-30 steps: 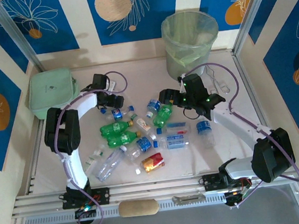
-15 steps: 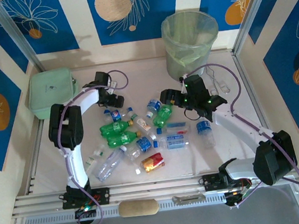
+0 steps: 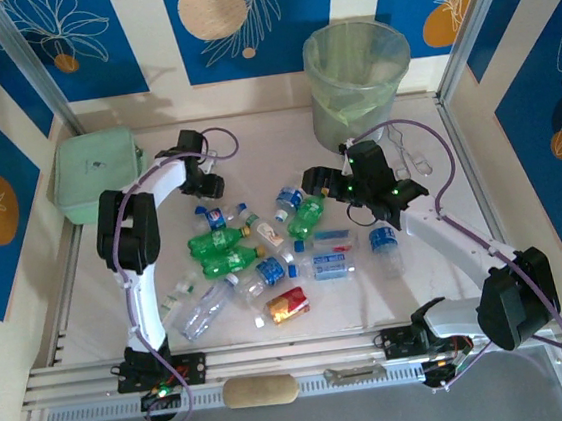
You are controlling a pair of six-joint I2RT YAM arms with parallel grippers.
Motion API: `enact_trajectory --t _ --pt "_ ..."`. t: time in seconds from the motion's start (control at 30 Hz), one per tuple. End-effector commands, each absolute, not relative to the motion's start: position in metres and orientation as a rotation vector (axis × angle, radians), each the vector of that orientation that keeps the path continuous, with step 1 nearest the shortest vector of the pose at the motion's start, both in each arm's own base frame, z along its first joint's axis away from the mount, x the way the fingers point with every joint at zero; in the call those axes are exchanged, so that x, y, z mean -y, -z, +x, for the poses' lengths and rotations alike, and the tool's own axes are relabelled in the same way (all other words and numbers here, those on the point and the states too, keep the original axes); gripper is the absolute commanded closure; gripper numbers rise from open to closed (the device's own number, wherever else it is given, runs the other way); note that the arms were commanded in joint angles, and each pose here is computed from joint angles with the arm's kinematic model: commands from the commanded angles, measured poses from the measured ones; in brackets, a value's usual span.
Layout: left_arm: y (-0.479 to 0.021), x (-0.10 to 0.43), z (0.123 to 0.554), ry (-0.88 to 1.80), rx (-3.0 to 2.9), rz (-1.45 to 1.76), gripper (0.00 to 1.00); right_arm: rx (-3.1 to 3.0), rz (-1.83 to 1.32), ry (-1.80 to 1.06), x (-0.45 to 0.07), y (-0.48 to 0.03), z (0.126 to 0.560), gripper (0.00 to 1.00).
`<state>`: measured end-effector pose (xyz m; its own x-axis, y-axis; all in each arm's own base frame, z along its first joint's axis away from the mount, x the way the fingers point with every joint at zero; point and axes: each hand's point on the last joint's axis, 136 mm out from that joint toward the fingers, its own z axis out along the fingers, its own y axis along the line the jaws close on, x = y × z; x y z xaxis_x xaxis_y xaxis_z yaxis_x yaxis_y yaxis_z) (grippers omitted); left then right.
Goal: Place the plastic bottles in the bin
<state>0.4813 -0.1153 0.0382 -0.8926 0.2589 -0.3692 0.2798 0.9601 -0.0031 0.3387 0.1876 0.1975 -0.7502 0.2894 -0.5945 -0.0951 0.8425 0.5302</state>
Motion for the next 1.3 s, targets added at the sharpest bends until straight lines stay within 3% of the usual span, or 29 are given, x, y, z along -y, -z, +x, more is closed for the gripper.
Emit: enact_trajectory --t 0.0,0.17,0.33,0.67,0.97,1.27 --pt "-0.04 0.109 0.48 0.064 -2.76 0.38 0.44 -2.303 0.154 -0.713 -0.186 -0.203 0.337 0.01" --pt "-0.071 0.109 0.481 0.071 -2.686 0.355 0.45 -2.305 0.147 -0.745 -0.19 -0.206 0.337 0.01" --pt "-0.134 0.136 0.474 0.262 -2.52 0.357 0.45 -2.299 0.135 -0.843 -0.202 -0.214 0.34 0.01" --pt "-0.218 0.215 0.412 0.65 -2.182 0.49 0.44 -2.26 0.094 -1.05 -0.233 -0.244 0.352 0.01" --pt "-0.23 0.274 0.35 0.769 -1.987 0.668 0.44 -2.2 0.043 -1.242 -0.264 -0.262 0.365 0.01" --pt "-0.212 0.303 0.323 0.846 -2.024 0.753 0.44 -2.216 -0.051 -1.304 -0.281 -0.25 0.35 0.08"
